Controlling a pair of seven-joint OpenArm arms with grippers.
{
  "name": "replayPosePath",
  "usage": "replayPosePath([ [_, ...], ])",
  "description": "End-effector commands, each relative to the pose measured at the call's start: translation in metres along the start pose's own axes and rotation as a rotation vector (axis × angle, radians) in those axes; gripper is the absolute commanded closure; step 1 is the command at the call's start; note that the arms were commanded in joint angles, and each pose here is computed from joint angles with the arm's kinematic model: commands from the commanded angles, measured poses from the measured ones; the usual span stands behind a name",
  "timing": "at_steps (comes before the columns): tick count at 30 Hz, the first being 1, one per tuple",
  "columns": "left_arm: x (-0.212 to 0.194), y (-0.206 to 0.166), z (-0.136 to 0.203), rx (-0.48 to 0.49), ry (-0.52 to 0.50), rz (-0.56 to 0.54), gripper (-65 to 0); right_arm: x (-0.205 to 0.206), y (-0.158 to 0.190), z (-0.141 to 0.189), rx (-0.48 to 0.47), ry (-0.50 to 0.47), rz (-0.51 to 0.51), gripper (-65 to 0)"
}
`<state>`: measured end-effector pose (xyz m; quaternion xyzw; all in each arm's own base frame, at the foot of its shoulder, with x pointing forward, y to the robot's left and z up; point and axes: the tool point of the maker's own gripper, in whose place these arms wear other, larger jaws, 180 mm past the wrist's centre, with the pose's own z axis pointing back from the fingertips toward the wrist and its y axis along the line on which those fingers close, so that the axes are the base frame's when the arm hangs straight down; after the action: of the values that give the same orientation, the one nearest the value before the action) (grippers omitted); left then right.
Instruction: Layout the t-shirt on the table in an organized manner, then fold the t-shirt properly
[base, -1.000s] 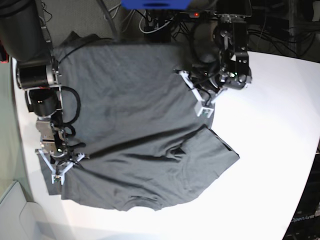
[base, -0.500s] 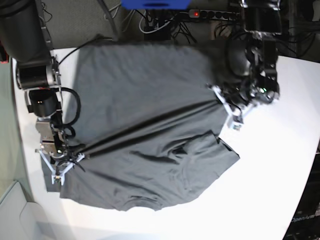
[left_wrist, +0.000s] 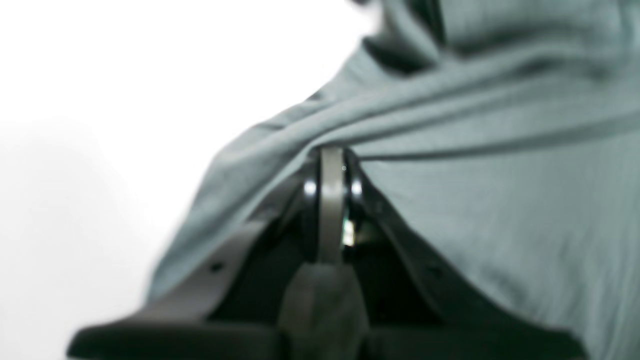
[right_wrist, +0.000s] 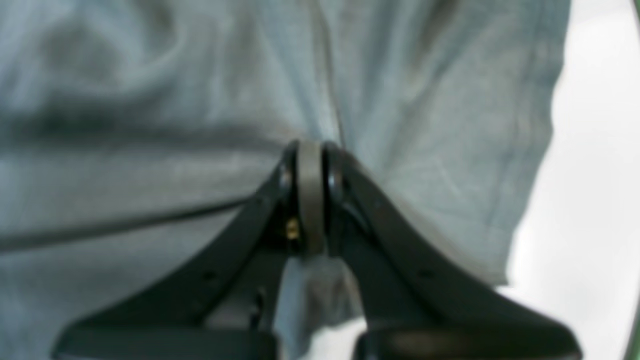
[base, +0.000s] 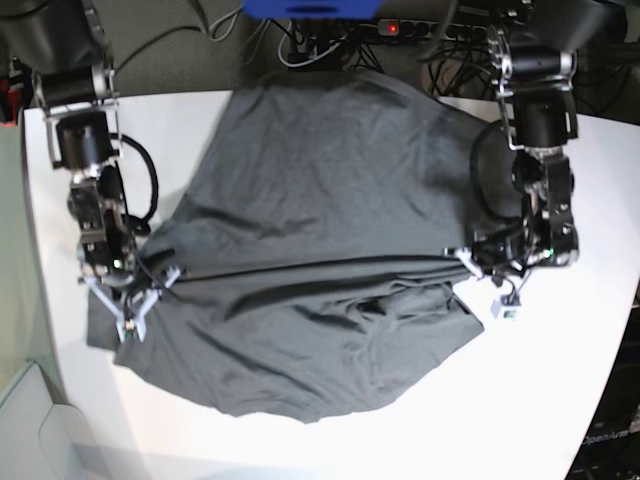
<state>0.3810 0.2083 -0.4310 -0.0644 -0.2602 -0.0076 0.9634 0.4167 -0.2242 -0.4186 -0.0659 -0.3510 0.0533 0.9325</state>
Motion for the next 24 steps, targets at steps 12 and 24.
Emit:
replayPosePath([
  [12, 0.067, 0.021, -0.004, 0.029, -0.155, 0.042, -0.4, -0.018, 0.047, 0.038, 0.091, -0.011, 0.047, 0.0],
  [24, 0.139, 0.021, 0.014, 0.022, -0.333, 0.051, -0.4, -0.121, 0.098, 0.048, 0.192, 0.173, 0.078, 0.0],
])
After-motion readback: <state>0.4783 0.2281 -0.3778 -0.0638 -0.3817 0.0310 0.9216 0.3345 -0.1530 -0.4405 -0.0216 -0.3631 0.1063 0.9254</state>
